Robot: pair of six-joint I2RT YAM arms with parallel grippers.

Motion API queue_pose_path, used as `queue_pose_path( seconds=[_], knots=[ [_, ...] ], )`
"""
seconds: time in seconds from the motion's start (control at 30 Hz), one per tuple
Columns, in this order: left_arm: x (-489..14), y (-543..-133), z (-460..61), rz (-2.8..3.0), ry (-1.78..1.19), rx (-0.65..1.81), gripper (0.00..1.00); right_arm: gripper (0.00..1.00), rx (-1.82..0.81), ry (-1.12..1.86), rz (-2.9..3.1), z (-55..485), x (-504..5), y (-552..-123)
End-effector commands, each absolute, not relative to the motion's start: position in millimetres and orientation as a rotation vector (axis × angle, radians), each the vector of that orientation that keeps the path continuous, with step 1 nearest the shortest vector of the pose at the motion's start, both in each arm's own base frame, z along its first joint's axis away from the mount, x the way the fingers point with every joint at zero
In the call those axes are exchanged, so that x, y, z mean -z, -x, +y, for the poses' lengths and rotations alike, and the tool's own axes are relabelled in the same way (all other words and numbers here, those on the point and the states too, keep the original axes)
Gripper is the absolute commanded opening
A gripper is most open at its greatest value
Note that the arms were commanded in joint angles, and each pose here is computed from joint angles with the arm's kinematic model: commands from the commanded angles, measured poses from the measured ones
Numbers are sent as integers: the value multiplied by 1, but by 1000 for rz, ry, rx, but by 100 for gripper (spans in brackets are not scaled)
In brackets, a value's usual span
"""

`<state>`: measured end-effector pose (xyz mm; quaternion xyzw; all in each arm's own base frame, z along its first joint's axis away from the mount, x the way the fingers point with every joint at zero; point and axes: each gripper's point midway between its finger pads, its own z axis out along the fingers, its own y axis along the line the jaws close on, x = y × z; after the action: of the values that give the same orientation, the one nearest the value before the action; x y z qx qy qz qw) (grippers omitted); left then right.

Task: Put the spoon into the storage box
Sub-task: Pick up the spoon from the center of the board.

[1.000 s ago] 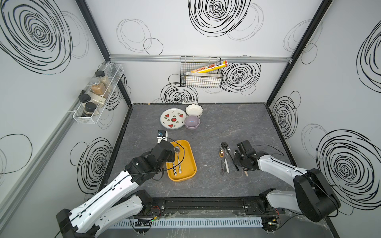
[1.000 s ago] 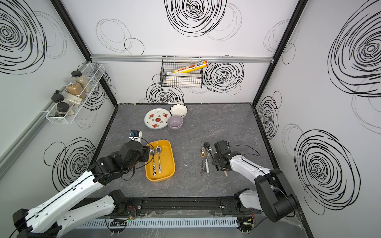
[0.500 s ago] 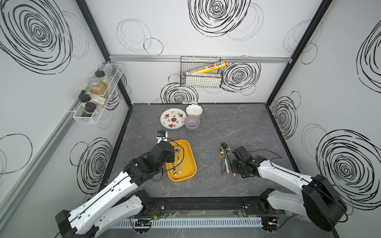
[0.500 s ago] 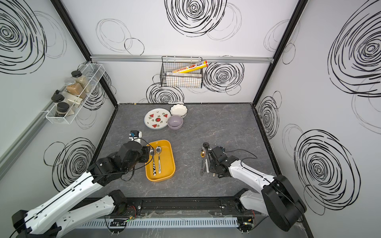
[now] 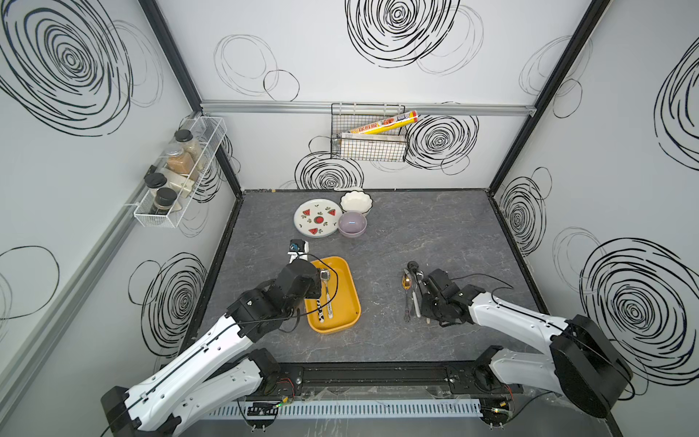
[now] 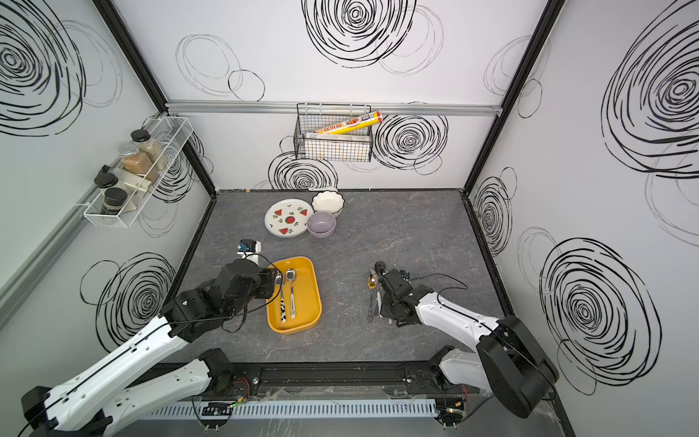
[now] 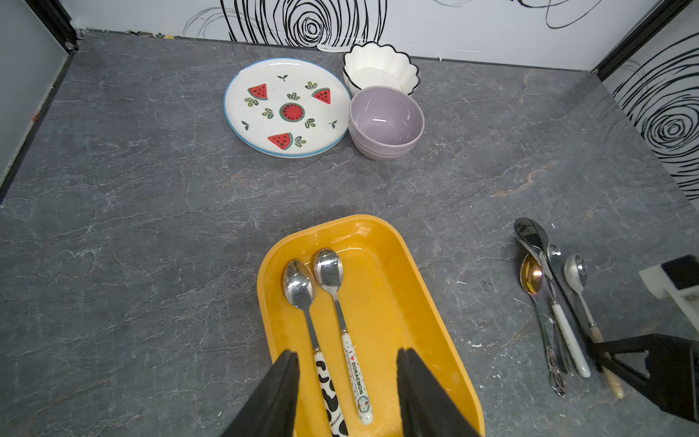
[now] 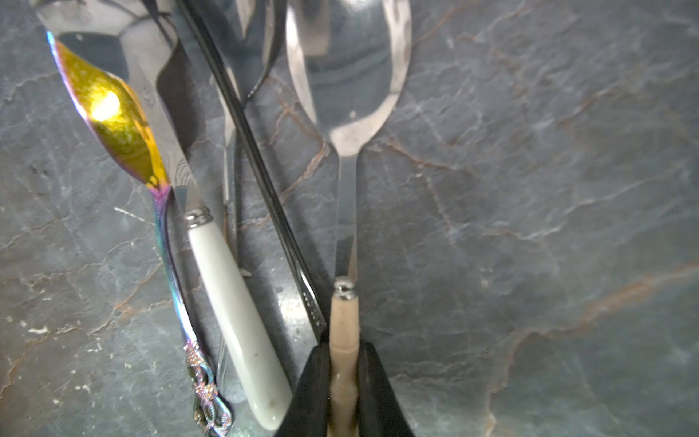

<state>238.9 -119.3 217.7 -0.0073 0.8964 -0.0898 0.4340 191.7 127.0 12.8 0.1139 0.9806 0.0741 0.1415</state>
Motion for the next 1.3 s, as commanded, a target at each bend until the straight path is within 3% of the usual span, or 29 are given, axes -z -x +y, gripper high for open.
queue_pose_path(
  seconds=[0.0, 0.2, 0.5, 0.97, 1.27],
  knots=[
    [-221, -242, -122, 2208, 10, 244, 49, 9, -2, -351, 2992, 95, 11, -148],
    [-222, -241, -122, 2205, 8, 251, 50, 1, -58, -352, 2956, 101, -3, -155],
    [-223, -241, -121, 2200, 14, 246, 50, 0, -175, -305, 2839, 115, -42, -178],
    [-224, -242, -113, 2191, 53, 212, 50, 0, -530, 90, 2595, 174, -140, -217],
    [-229, -243, -103, 2167, 107, 181, 49, 0, -763, 224, 2519, 248, -178, -227]
  ],
)
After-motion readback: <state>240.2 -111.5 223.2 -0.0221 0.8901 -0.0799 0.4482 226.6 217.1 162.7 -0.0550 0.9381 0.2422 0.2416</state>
